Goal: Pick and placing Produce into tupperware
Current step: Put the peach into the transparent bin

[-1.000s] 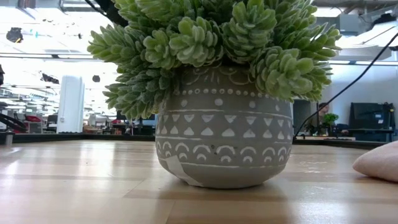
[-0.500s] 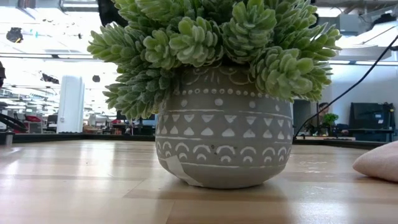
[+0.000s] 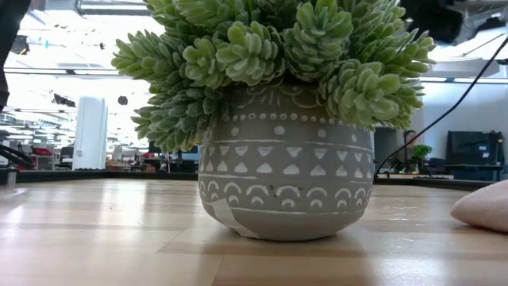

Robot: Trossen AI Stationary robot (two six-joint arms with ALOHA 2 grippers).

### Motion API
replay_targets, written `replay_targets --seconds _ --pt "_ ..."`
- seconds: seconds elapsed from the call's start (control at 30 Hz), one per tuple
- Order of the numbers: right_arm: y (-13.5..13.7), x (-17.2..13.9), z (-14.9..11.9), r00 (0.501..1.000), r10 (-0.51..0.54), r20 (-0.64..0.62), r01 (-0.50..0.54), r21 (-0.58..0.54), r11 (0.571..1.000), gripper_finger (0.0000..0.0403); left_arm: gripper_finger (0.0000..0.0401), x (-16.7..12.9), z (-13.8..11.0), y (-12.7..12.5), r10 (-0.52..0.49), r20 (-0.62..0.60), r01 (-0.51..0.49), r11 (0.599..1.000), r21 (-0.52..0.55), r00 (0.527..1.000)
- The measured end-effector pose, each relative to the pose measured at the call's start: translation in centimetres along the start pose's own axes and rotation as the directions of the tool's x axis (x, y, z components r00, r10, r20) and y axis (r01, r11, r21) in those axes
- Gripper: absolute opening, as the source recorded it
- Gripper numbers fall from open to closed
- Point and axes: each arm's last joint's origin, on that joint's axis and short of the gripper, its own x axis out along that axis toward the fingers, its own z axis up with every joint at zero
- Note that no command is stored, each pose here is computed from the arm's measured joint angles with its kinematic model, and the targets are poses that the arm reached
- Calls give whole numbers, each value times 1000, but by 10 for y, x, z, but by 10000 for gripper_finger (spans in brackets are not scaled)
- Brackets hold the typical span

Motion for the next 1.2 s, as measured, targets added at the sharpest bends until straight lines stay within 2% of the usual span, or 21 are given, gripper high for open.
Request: replay_targets --seconds 0.17,0.33,0.7,0.93,1.2 --pt "-2 0 -19 996 -76 -35 77 24 997 270 284 20 -3 0 -12 -17 12 1000 -26 1000" --pt "-4 5 -37 991 -108 -77 113 54 992 270 284 34 -9 -2 -46 -31 44 997 -70 998" --pt "-14 26 -81 978 -161 -135 182 165 969 270 283 36 -1 2 -6 62 11 997 -79 998" --pt "-13 28 -88 981 -139 -132 161 176 971 270 284 42 1 3 -19 109 28 997 -74 994" --pt "-11 28 -88 984 -124 -126 146 185 972 270 283 59 -9 -1 -46 76 57 988 -144 996"
